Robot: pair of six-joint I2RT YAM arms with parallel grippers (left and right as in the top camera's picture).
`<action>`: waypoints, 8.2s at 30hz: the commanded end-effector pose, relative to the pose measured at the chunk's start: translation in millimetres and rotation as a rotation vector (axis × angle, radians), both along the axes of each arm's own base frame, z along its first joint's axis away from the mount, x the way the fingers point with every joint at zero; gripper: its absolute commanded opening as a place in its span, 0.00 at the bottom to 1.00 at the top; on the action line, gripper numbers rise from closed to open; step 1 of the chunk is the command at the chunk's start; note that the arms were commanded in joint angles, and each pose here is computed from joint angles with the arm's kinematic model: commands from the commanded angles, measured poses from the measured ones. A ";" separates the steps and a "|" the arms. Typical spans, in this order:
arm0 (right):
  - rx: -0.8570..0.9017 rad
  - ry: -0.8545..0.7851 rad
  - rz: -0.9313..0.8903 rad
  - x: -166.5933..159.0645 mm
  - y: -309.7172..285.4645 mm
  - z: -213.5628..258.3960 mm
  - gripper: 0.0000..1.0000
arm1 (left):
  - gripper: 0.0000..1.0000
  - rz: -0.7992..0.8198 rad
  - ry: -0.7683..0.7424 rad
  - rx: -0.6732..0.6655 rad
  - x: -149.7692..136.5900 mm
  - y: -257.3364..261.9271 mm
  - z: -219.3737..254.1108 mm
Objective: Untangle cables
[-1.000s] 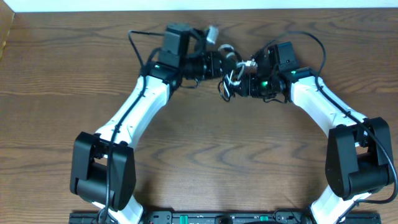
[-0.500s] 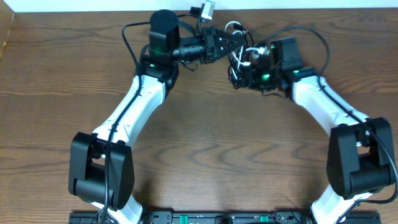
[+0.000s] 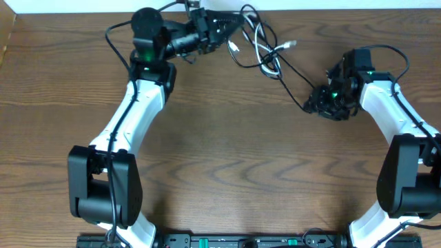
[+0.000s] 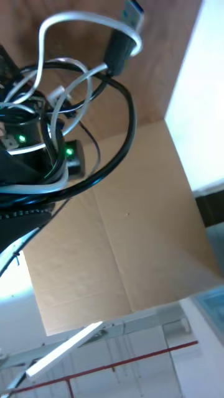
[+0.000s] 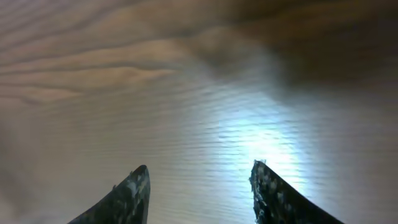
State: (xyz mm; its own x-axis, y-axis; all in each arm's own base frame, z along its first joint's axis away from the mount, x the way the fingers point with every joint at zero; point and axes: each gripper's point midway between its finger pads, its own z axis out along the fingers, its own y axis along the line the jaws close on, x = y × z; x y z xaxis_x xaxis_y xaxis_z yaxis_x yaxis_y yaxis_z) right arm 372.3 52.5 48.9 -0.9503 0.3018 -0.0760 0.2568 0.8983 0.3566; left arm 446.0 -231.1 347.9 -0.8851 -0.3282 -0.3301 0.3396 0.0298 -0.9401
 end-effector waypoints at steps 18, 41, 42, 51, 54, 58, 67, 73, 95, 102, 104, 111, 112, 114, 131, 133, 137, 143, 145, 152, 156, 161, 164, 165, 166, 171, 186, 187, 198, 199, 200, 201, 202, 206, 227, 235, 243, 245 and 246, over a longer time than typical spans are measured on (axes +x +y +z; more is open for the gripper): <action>0.070 -0.022 0.256 -20.3 11.8 3.8 0.60 | 0.07 -0.075 0.185 0.574 -51.4 5.3 -164.1; 0.299 -0.226 0.306 2.3 56.8 53.7 0.77 | 0.77 0.056 0.161 1.130 -53.2 10.0 -261.7; 0.300 -0.227 0.312 2.2 58.9 53.9 0.77 | 0.77 0.073 0.158 1.166 -51.6 11.8 -267.2; 0.269 -0.219 0.356 -2.1 72.8 50.3 0.80 | 0.67 0.205 0.166 1.340 -37.6 46.3 -274.4; 0.267 -0.251 0.366 3.6 75.4 52.4 0.80 | 0.68 0.214 0.226 1.317 -34.9 62.9 -264.9; 0.258 -0.257 0.365 5.3 74.4 52.1 0.81 | 0.77 0.266 0.224 1.264 -28.9 80.3 -234.8; 0.242 -0.273 0.383 7.2 73.0 51.5 0.84 | 0.85 0.185 0.117 1.094 -22.4 34.4 -216.6; 0.242 -0.269 0.385 6.0 73.7 51.2 0.85 | 0.85 0.095 0.063 1.132 -28.5 -5.1 -248.1; 0.212 -0.258 0.386 4.8 70.1 47.5 0.86 | 0.19 0.117 0.386 1.272 -46.1 6.1 -358.5; 0.306 -0.315 0.418 7.5 86.2 63.7 0.35 | 0.08 0.119 0.333 1.179 -48.2 -5.7 -304.5; 0.333 -0.400 0.447 12.8 100.9 86.3 0.41 | 0.07 0.107 0.257 1.062 -48.5 -20.6 -256.4; 0.259 -0.499 0.370 22.5 118.0 122.7 0.49 | 0.07 0.056 0.181 0.862 -66.2 -38.7 -179.4; 0.245 -0.477 0.315 24.2 118.1 121.2 0.48 | 0.07 0.070 0.204 0.828 -64.9 -39.0 -173.1; 0.260 -0.460 0.269 25.4 124.5 121.7 0.47 | 0.07 0.072 0.234 0.752 -61.8 -42.1 -161.6; 0.274 -0.300 0.117 31.1 171.8 64.8 0.38 | 0.07 -0.071 0.250 0.354 -55.6 -66.5 -87.9; 0.268 -0.274 0.119 29.7 173.1 54.2 0.38 | 0.08 -0.088 0.236 0.316 -53.9 -64.4 -78.2; 0.200 -0.150 0.095 14.8 161.6 20.2 0.36 | 0.07 -0.078 0.217 0.228 -38.8 -42.3 -55.0; 0.111 -0.040 0.081 -0.5 133.9 -9.3 0.35 | 0.08 0.023 0.121 0.143 -16.9 7.4 -10.4; 0.091 -0.018 0.084 -5.0 122.8 -14.6 0.36 | 0.07 0.073 0.077 0.132 -12.0 28.8 4.4; 0.004 0.032 0.173 -20.3 87.0 -23.8 0.58 | 0.07 0.213 0.028 0.121 -3.1 94.1 29.2; -0.108 0.100 0.161 -33.1 52.3 -31.2 0.73 | 0.07 0.233 0.026 0.123 -0.6 105.1 29.2; -0.114 0.116 0.238 -39.8 29.0 -31.5 0.79 | 0.07 0.240 0.021 0.163 0.0 106.2 18.0; 0.089 0.025 0.433 -41.8 63.5 -16.1 0.77 | 0.07 0.235 0.060 0.226 -3.1 100.2 -4.5; 0.134 -0.004 0.470 -41.8 73.4 -8.3 0.77 | 0.07 0.231 0.068 0.250 -4.6 96.1 -11.6; 0.183 -0.054 0.509 -39.8 87.3 7.0 0.78 | 0.07 0.230 0.078 0.304 -7.2 88.5 -25.8; 0.307 -0.229 0.532 -24.0 115.2 68.1 0.79 | 0.07 0.242 0.111 0.494 -16.5 68.1 -68.8; 0.106 -0.244 0.035 9.9 -11.7 89.0 0.76 | 0.52 -0.114 -0.073 0.948 -83.9 -44.3 -179.5; 0.104 -0.239 0.031 8.5 -15.6 88.2 0.75 | 0.54 -0.137 -0.095 0.957 -86.6 -49.1 -183.2; 0.073 -0.194 0.003 -2.1 -35.4 81.9 0.75 | 0.67 -0.446 -0.487 0.998 -129.6 -168.1 -272.7; 0.073 -0.190 0.002 -2.8 -35.4 81.6 0.75 | 0.67 -0.461 -0.495 1.012 -133.9 -171.3 -279.1; 0.073 -0.186 0.002 -3.8 -35.3 81.3 0.74 | 0.67 -0.479 -0.519 1.061 -139.6 -174.5 -293.0; 0.071 -0.183 0.001 -4.4 -35.7 80.8 0.75 | 0.67 -0.480 -0.530 1.102 -141.9 -176.0 -303.0; 0.070 -0.181 0.001 -4.8 -35.8 80.7 0.75 | 0.67 -0.475 -0.537 1.147 -142.7 -176.2 -312.9; 0.072 -0.175 0.001 -6.0 -35.5 80.3 0.74 | 0.58 -0.450 -0.541 1.252 -139.6 -170.6 -334.3; 0.072 -0.174 0.080 -9.6 -14.6 79.4 0.75 | 0.07 -0.381 -0.384 1.391 -133.7 -121.3 -292.3; 0.111 -0.236 0.082 5.3 0.6 87.8 0.74 | 0.07 -0.136 -0.271 0.932 -98.0 -82.1 -137.3; 0.455 -0.465 0.287 23.8 72.5 143.8 0.72 | 0.07 -0.154 -0.131 0.514 -79.0 -58.2 -69.7; 0.487 -0.509 0.332 26.7 90.3 153.7 0.72 | 0.08 -0.166 -0.131 0.469 -78.1 -56.6 -61.1; 0.505 -0.534 0.352 28.9 101.5 160.0 0.72 | 0.07 -0.166 -0.118 0.456 -77.5 -54.9 -59.1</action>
